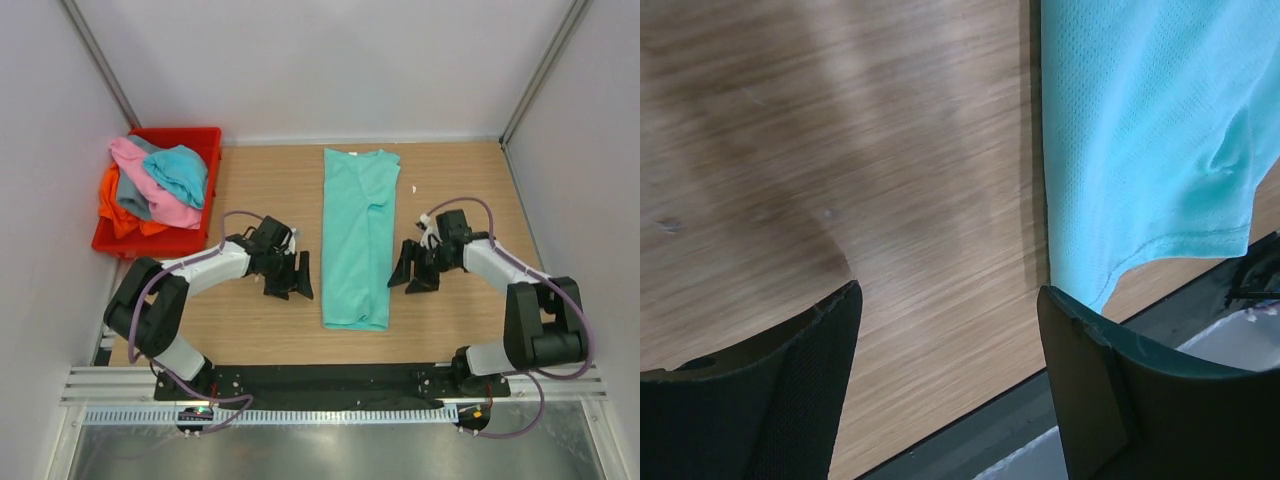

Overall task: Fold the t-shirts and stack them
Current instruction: Fold the tshirt

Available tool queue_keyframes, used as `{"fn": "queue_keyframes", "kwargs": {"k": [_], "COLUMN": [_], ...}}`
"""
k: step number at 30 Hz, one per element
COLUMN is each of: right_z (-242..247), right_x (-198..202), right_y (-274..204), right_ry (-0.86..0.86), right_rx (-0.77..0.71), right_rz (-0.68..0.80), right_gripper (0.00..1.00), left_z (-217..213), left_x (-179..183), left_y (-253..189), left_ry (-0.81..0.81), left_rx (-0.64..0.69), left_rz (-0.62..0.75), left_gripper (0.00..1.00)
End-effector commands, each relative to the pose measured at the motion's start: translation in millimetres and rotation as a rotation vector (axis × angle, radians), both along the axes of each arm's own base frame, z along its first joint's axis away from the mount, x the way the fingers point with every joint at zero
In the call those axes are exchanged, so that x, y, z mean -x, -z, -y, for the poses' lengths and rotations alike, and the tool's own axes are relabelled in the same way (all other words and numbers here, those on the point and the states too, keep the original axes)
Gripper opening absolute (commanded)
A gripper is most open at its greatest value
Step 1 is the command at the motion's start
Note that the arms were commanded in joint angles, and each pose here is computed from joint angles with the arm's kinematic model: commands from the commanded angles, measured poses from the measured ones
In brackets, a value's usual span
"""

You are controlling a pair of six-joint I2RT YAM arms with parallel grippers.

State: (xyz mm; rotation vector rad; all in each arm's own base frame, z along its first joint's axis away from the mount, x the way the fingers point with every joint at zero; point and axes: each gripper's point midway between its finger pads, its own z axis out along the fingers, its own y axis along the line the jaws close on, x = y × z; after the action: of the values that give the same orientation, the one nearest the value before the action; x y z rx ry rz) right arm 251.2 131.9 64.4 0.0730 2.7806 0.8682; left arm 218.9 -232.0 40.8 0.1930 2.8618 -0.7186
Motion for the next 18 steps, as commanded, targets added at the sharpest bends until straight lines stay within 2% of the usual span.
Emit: {"fn": "queue_keyframes", "kwargs": {"k": [1, 3, 5, 8, 18], "right_z": [-6, -8, -14, -30, -44], "right_x": [43, 56, 76, 95, 62], "right_y": [11, 10, 19, 25, 26], "right_ry": [0.113, 0.191, 0.255, 0.262, 0.236], "right_rx": [-0.082, -0.113, -0.149, -0.196, -0.222], "right_rz": [-0.061, -0.098, -0.247, -0.382, -0.324], "right_gripper": [0.63, 0.62, 0.61, 0.57, 0.57], "left_z": [36, 36, 39, 42, 52], "left_x": [-15, -10, -7, 0, 15], "left_y": [-19, -9, -3, 3, 24], "left_ry": [-0.076, -0.085, -0.095, -0.115, -0.114], "left_rx": [0.188, 0.192, 0.204, 0.227, 0.218], "left_rz": [0.009, -0.025, -0.058, -0.105, -0.182], "left_gripper": [0.72, 0.73, 0.72, 0.71, 0.65]}}
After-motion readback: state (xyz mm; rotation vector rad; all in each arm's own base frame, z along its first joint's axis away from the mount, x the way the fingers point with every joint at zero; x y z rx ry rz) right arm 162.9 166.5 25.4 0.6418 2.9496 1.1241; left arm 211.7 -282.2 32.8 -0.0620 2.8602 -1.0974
